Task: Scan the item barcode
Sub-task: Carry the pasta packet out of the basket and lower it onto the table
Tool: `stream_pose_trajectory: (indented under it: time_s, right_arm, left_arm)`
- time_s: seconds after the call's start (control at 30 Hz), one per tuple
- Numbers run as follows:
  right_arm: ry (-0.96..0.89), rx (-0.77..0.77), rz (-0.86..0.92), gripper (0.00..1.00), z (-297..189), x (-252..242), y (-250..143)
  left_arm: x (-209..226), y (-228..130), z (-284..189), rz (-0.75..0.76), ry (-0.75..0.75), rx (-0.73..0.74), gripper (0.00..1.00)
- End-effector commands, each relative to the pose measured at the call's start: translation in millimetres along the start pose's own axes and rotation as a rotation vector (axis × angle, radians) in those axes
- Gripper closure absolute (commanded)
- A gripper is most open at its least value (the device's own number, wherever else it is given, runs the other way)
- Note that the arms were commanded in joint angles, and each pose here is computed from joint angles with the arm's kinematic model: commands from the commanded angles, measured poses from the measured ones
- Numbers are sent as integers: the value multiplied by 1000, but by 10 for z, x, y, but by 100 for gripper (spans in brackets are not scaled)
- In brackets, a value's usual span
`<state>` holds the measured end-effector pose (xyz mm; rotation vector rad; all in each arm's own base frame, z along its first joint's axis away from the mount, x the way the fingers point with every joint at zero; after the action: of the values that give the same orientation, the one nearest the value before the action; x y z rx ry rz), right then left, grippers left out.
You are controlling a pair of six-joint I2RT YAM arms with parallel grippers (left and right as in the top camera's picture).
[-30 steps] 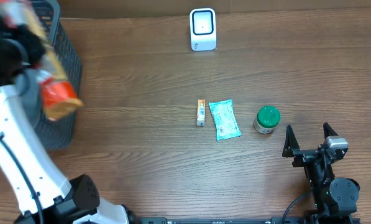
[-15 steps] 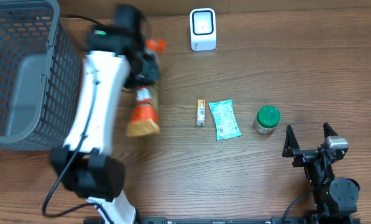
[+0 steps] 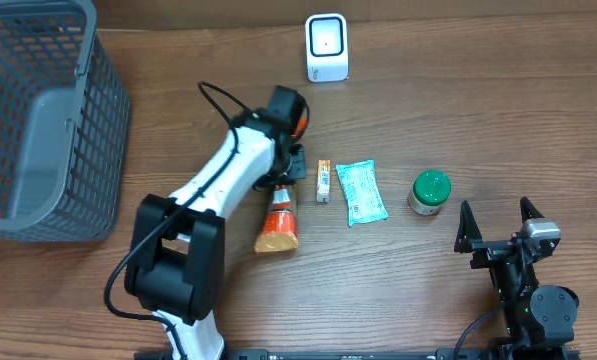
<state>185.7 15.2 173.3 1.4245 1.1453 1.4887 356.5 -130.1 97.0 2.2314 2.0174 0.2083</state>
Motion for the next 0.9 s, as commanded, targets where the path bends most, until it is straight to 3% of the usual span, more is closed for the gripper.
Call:
stream_pose_trajectory:
  time_s: [0.0,0.1,0.2,0.27,0.37,0.53,0.87]
  right_arm:
    - [-4,-4,-1,0,2,-16,-19]
    - [-4,-4,-1,0,2,-16,-19]
    - [-4,-4,-1,0,2,-16,-19]
    - [-4,-4,-1,0,2,-16,-19]
    - [-4,-4,-1,0,2,-16,-19]
    - [-4,-4,-1,0,2,-16,-19]
    - [-4,-4,-1,0,2,-16,-19]
  left_arm:
    - [-6,-58,14,-6,36,-41,96]
    - [-8,-61,52,-10,32,-52,94]
    - [-5,-63,52,-10,32,-50,84]
    - [-4,-65,55,-9,33,-49,64]
    - [-1,-81,59,-8,35,-40,51]
    - [1,-92,60,-5,36,-33,17]
    - [19,3,-28,20,27,-49,16]
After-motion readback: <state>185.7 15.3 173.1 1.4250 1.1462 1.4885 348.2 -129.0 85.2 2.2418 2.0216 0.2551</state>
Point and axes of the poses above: each gripper's point midway between its finger pads, its own z axis out along the fingers, its own x axis along the line the jaws close on, y = z × x, the point moved 6 cm from there along -z, back along the fingers, and after that the axes turned 12 degrees about z, right-handed, at the moved point
